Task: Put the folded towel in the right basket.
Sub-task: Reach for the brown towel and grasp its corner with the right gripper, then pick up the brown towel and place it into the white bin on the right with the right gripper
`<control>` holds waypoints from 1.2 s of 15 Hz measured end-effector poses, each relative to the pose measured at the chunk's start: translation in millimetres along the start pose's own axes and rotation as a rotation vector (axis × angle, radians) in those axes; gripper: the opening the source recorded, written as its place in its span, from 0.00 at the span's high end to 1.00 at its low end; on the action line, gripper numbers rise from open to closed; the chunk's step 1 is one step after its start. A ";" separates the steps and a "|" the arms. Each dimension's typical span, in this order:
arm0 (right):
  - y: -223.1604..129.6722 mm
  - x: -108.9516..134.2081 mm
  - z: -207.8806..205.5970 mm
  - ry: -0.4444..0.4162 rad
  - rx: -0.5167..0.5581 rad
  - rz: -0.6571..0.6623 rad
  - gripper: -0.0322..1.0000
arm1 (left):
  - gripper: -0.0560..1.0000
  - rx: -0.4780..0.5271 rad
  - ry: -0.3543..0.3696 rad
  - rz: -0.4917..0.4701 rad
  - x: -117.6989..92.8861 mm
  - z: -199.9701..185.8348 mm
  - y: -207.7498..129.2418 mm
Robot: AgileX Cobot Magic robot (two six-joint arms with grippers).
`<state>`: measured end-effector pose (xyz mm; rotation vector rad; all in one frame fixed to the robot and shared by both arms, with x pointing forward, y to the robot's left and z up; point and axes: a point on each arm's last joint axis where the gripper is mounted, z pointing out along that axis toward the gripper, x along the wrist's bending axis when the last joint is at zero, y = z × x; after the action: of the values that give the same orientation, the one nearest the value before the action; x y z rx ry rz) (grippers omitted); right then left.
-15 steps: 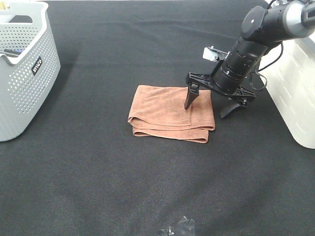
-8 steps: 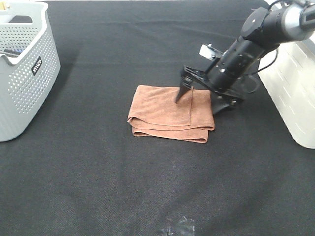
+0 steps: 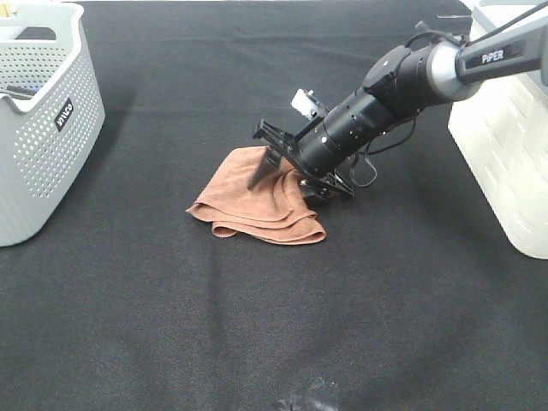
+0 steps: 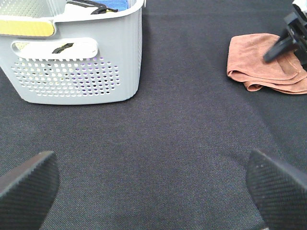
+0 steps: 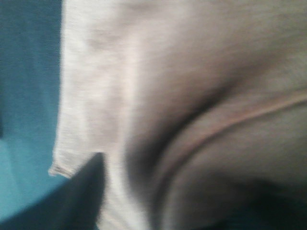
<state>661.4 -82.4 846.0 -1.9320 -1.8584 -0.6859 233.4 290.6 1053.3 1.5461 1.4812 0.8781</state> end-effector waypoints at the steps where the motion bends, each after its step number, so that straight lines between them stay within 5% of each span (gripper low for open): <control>1: -0.3 -1.9 1.8 -0.007 0.003 -0.003 0.63 | 0.01 0.000 0.000 0.000 0.0 0.0 0.0; 2: -0.3 -1.9 1.8 -0.007 0.003 -0.003 0.63 | 0.01 0.000 0.000 0.000 0.0 0.0 0.0; 3: -0.5 -2.8 2.9 -0.008 0.005 -0.002 0.78 | 0.01 0.000 0.000 0.000 0.0 0.0 0.0; 8: 3.8 21.6 -32.2 -0.063 0.009 -0.254 0.81 | 0.01 0.000 0.000 0.000 0.0 0.0 0.0; 13: 26.2 122.1 -203.3 -0.128 -0.180 -0.599 0.81 | 0.01 0.000 0.000 0.000 0.0 0.0 0.0; 15: 42.1 124.4 -277.3 -0.157 -0.393 -0.596 0.81 | 0.01 0.000 0.000 0.000 0.0 0.0 0.0; 18: 49.3 82.4 -374.0 -0.252 -0.619 -0.474 0.81 | 0.01 0.000 0.000 0.000 0.0 0.0 0.0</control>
<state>678.2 -233.9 1200.8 -1.9938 -2.5249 -1.3488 233.4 290.6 1053.3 1.5461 1.4812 0.8781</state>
